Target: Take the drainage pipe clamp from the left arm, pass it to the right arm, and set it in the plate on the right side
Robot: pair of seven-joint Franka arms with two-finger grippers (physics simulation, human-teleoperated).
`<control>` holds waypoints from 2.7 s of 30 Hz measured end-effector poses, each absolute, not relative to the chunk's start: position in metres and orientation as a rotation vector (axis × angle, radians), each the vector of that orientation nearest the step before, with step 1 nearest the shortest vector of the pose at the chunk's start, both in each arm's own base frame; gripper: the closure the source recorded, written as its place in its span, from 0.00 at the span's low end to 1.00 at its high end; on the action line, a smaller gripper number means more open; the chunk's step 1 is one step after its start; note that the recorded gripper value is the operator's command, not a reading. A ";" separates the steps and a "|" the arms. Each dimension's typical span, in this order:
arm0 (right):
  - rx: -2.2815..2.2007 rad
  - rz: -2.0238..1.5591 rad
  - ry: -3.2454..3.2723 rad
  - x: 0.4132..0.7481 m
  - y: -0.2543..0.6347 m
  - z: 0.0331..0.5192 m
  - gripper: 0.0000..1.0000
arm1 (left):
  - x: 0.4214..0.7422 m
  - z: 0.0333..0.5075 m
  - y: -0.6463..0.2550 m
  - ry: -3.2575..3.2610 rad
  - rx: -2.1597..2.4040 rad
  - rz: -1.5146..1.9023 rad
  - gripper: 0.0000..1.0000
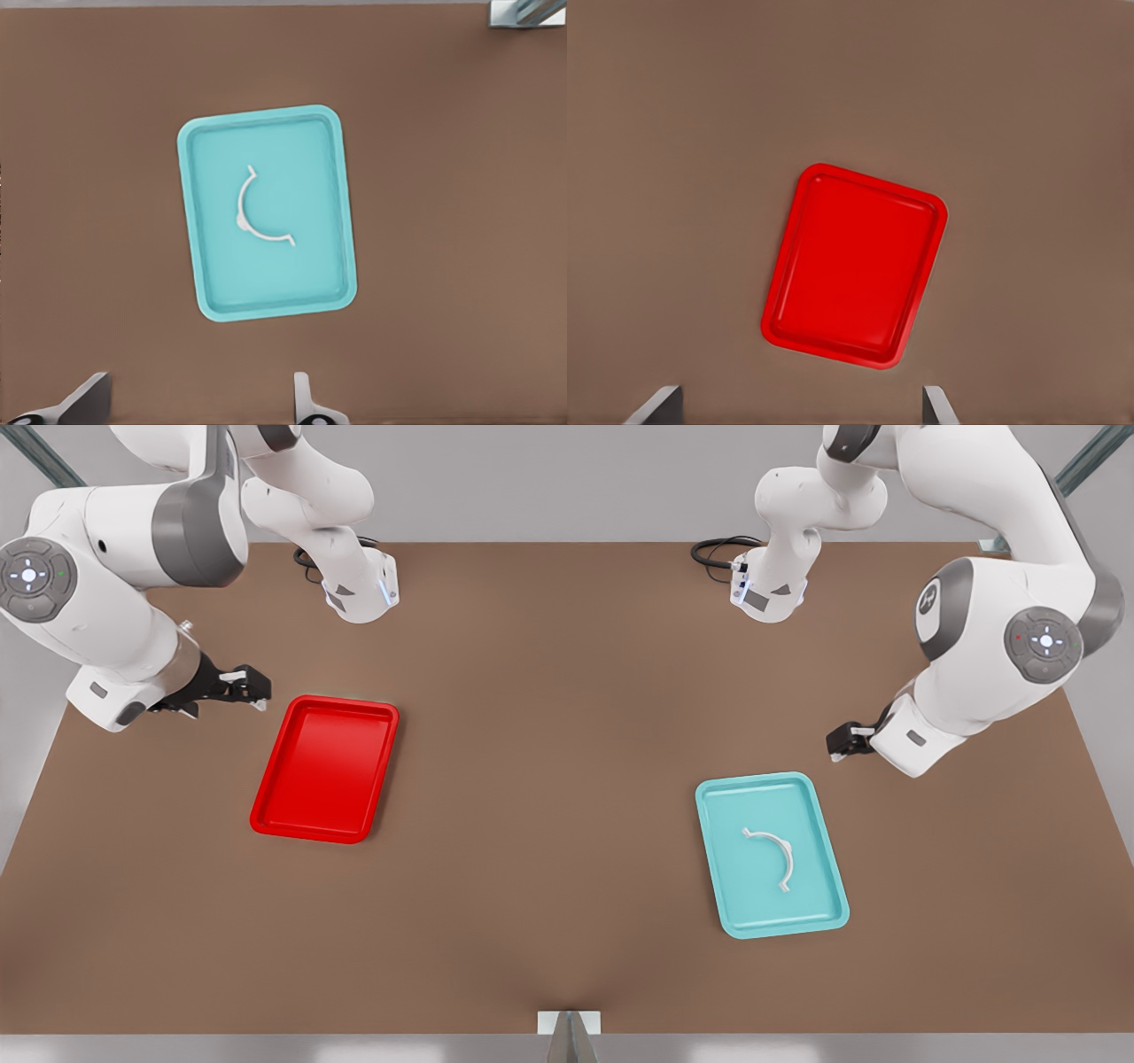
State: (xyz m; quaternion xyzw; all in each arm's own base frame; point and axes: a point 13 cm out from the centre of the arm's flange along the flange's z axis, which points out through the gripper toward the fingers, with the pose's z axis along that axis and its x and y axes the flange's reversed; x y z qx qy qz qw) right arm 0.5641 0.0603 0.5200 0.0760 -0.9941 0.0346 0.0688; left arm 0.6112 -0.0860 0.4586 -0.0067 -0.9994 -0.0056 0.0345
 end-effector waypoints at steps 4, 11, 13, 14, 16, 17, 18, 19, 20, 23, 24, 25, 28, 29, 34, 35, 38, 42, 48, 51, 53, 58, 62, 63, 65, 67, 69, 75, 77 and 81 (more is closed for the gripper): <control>0.224 0.105 -2.988 0.564 0.057 0.519 0.00 | 0.617 0.419 -0.100 -3.011 -0.049 -0.044 0.00; 0.219 0.104 -2.984 0.563 0.054 0.518 0.00 | 0.604 0.272 -0.140 -2.865 0.235 -0.136 0.00; 0.218 0.102 -2.983 0.564 0.053 0.518 0.00 | 0.602 0.246 -0.130 -2.847 0.432 -0.146 0.00; 0.223 0.102 -2.983 0.563 0.054 0.518 0.00 | 0.600 0.236 -0.125 -2.839 0.530 -0.143 0.00; 0.230 0.101 -2.976 0.562 0.057 0.517 0.00 | 0.592 0.214 -0.117 -2.818 0.715 -0.144 0.00; 0.231 0.101 -2.974 0.562 0.057 0.516 0.00 | 0.587 0.203 -0.114 -2.806 0.800 -0.144 0.00; 0.231 0.101 -2.973 0.561 0.057 0.516 0.00 | 0.581 0.190 -0.113 -2.794 0.881 -0.145 0.00; 0.231 0.101 -2.972 0.561 0.057 0.516 0.00 | 0.577 0.178 -0.113 -2.782 0.957 -0.144 0.00; 0.229 0.101 -2.971 0.561 0.056 0.516 0.00 | 0.574 0.166 -0.114 -2.772 1.032 -0.140 0.00; 0.220 0.102 -2.968 0.561 0.053 0.515 0.00 | 0.574 0.139 -0.116 -2.739 1.254 -0.114 0.00; 0.218 0.102 -2.964 0.562 0.052 0.512 0.00 | 0.576 0.130 -0.118 -2.727 1.320 -0.102 0.00; 0.212 0.101 -2.958 0.565 0.050 0.507 0.00 | 0.579 0.122 -0.119 -2.712 1.384 -0.091 0.00; 0.195 0.098 -2.957 0.572 0.044 0.498 0.00 | 0.586 0.093 -0.120 -2.651 1.556 -0.070 0.00; 0.192 0.097 -2.959 0.574 0.042 0.497 0.00 | 0.588 0.086 -0.120 -2.631 1.607 -0.061 0.00; 0.176 0.072 -2.969 0.577 0.038 0.496 0.00 | 0.597 0.063 -0.117 -2.536 1.814 -0.030 0.00; 0.175 0.065 -2.971 0.577 0.038 0.496 0.00 | 0.598 0.059 -0.117 -2.518 1.847 -0.027 0.00; 0.178 0.054 -2.973 0.578 0.040 0.496 0.00 | 0.598 0.048 -0.116 -2.461 1.928 -0.027 0.03; 0.177 0.047 -2.975 0.578 0.040 0.496 0.00 | 0.600 0.040 -0.111 -2.407 2.020 -0.027 0.09; 0.178 0.043 -2.972 0.579 0.040 0.494 0.00 | 0.601 0.032 -0.110 -2.331 2.116 -0.025 0.38; 0.176 0.042 -2.971 0.579 0.039 0.494 0.00 | 0.601 0.032 -0.111 -2.300 2.152 -0.022 0.55; 0.175 0.042 -2.971 0.579 0.039 0.494 0.00 | 0.601 0.032 -0.111 -2.282 2.172 -0.022 0.64; 0.170 0.041 -2.970 0.579 0.037 0.493 0.00 | 0.603 0.034 -0.110 -2.242 2.217 -0.015 0.79; 0.171 0.041 -2.970 0.580 0.037 0.493 0.00 | 0.602 0.036 -0.111 -2.218 2.236 -0.019 0.79; 0.171 0.041 -2.970 0.580 0.037 0.493 0.00 | 0.602 0.037 -0.112 -2.216 2.241 -0.017 0.79; 0.171 0.041 -2.970 0.580 0.037 0.493 0.00 | 0.605 0.043 -0.115 -2.216 2.251 -0.004 0.79; 0.172 0.041 -2.970 0.580 0.037 0.493 0.00 | 0.609 0.056 -0.117 -2.230 2.254 0.007 0.79; 0.172 0.041 -2.970 0.580 0.037 0.493 0.00 | 0.612 0.073 -0.121 -2.269 2.241 0.011 0.79; 0.169 0.019 -2.969 0.579 0.038 0.493 0.00 | 0.627 0.160 -0.211 -2.572 1.958 0.120 0.79; 0.166 0.015 -2.969 0.579 0.036 0.493 0.00 | 0.628 0.185 -0.262 -2.687 1.795 0.182 0.79; 0.169 0.012 -2.970 0.579 0.036 0.493 0.00 | 0.622 0.211 -0.362 -2.848 1.457 0.305 0.79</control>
